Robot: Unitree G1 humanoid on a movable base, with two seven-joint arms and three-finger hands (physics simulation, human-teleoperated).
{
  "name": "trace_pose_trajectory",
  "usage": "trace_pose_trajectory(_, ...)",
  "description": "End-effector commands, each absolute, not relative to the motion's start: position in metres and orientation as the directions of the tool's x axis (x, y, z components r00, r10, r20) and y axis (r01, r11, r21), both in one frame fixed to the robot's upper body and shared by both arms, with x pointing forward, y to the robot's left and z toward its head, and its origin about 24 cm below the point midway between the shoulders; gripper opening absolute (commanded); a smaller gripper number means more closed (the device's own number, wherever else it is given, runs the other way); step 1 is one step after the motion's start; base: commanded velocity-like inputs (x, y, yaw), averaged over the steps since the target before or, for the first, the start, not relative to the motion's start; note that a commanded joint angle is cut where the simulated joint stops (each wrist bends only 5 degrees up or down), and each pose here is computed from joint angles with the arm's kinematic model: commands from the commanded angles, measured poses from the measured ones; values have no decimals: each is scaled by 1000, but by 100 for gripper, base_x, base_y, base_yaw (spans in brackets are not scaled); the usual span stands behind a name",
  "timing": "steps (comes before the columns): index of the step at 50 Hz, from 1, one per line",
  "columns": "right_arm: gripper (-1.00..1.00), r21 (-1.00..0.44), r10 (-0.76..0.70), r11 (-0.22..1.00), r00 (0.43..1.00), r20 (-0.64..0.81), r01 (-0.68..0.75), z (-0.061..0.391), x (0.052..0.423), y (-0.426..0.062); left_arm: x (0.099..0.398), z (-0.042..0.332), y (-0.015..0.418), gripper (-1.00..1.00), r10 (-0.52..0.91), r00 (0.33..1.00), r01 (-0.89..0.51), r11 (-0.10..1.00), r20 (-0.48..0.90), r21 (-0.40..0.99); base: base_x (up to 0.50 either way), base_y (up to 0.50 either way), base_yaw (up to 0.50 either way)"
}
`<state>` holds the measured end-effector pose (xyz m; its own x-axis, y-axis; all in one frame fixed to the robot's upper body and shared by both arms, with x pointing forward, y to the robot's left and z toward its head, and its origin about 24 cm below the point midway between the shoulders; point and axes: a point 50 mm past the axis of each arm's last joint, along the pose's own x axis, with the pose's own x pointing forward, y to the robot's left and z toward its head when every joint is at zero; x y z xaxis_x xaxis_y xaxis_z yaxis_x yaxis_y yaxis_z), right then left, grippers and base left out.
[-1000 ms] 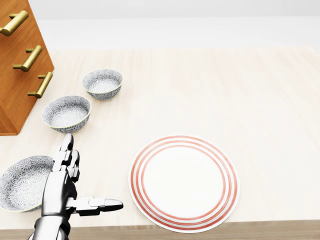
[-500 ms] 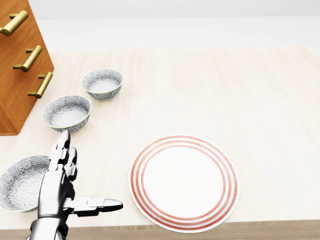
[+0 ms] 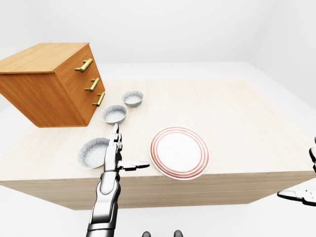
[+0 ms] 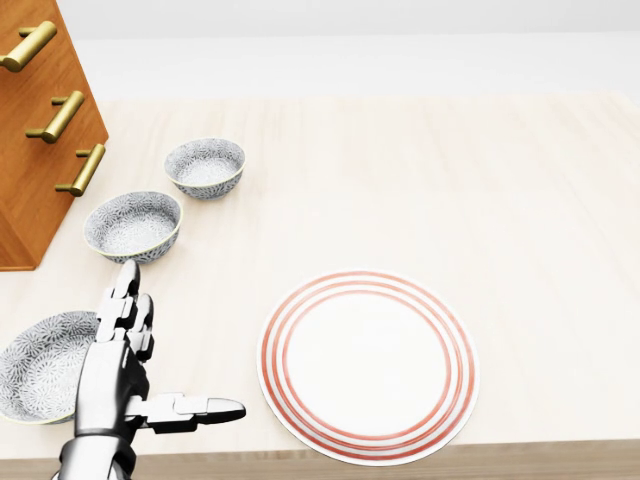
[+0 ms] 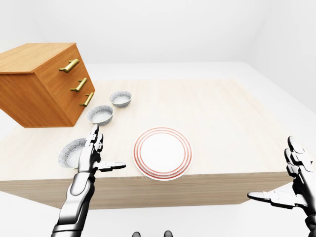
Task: Put the bowl in the middle on the plate.
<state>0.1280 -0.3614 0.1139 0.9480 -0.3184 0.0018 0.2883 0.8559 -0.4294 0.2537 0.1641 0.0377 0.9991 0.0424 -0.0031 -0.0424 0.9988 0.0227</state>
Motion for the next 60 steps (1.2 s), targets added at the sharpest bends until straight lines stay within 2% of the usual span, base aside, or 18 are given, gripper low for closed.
trace_pose_trajectory(1, 100, -432, -321, 855, 947, -4, 288, 113, 127, -362, 252, 39, 164, 100, 41, 999, -41, 999, -3, 24, 0, 0, 0)
trace_pose_trajectory(17, 100, -422, -283, 871, 959, -12, 252, 113, 127, -360, 254, 37, 163, 100, 39, 999, -39, 999, -5, 23, 0, 0, 0)
trace_pose_trajectory(43, 100, -420, -279, 876, 959, -43, 236, 107, 129, -360, 254, 36, 164, 100, 37, 999, -37, 999, -4, 32, 30, 26, 0)
trace_pose_trajectory(60, 100, -426, -277, 873, 960, -32, 238, 110, 128, -359, 253, 36, 163, 100, 37, 999, -37, 999, -5, 33, 23, 6, 0)
